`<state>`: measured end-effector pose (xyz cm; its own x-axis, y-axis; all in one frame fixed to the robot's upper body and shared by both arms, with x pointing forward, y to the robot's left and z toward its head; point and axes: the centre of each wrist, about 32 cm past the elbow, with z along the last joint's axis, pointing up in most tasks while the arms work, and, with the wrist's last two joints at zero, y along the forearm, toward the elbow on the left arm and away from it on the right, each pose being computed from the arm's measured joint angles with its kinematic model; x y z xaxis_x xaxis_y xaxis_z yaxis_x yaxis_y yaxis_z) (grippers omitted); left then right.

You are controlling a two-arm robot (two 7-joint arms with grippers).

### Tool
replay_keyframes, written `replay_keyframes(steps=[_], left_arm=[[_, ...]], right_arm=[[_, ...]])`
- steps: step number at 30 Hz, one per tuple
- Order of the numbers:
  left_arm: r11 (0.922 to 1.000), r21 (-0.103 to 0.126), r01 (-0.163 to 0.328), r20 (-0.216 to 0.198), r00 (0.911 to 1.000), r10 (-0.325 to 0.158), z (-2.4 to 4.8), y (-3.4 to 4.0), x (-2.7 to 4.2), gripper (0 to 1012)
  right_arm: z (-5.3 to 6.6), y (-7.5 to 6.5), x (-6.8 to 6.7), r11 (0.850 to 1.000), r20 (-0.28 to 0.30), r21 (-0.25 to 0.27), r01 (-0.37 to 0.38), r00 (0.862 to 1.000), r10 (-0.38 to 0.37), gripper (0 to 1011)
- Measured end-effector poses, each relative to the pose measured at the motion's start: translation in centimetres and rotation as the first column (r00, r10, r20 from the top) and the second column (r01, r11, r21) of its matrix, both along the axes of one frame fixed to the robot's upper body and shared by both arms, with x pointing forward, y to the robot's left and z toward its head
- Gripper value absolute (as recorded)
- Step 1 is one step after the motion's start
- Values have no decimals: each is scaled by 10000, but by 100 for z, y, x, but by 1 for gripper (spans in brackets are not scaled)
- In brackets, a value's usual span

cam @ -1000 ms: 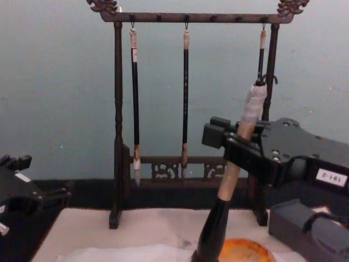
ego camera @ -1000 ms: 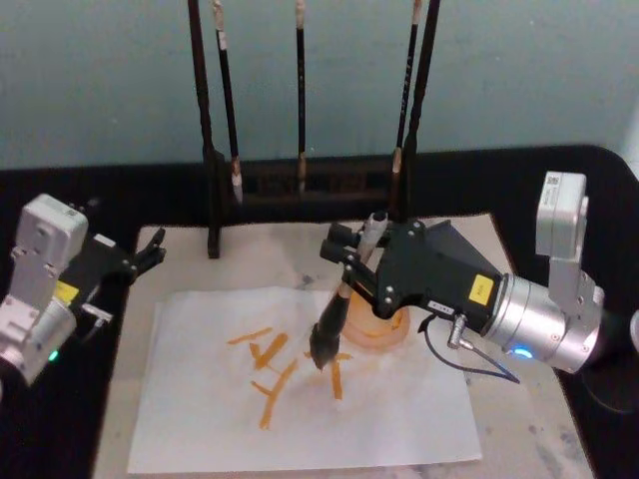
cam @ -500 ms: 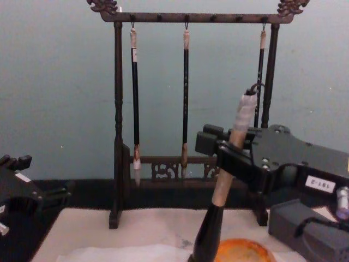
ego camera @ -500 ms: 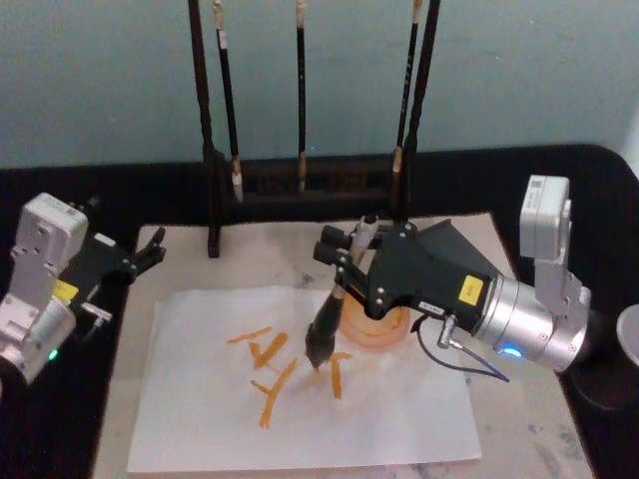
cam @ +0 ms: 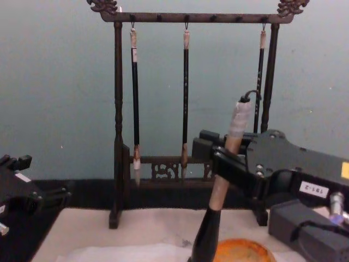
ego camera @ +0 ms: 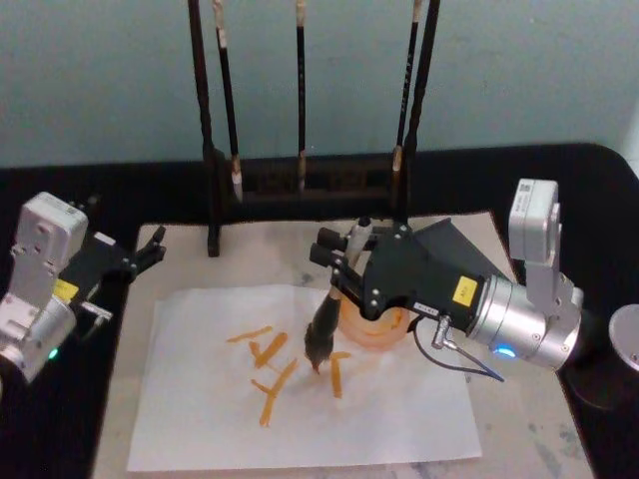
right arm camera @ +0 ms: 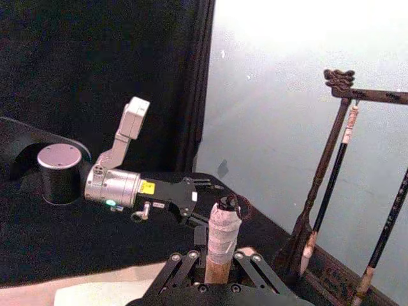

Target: Pick up the brush from the inkstone, write on the paper, then place the brush back to its original position.

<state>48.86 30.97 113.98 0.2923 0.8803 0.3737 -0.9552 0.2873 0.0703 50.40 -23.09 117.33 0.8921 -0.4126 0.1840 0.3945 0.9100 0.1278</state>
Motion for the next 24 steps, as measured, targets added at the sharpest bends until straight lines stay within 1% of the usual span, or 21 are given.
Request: replay_keyframes(steps=[12, 24], left_arm=[[10000, 0, 0, 0, 10000, 0, 0, 0, 0, 1009], [10000, 1, 0, 0, 10000, 0, 0, 0, 0, 1010]], right_arm=[[-5, -7, -35, 9999, -25, -61, -108, 9999, 108, 151], [1, -41, -133, 9993, -127, -255, -282, 9995, 279, 151]])
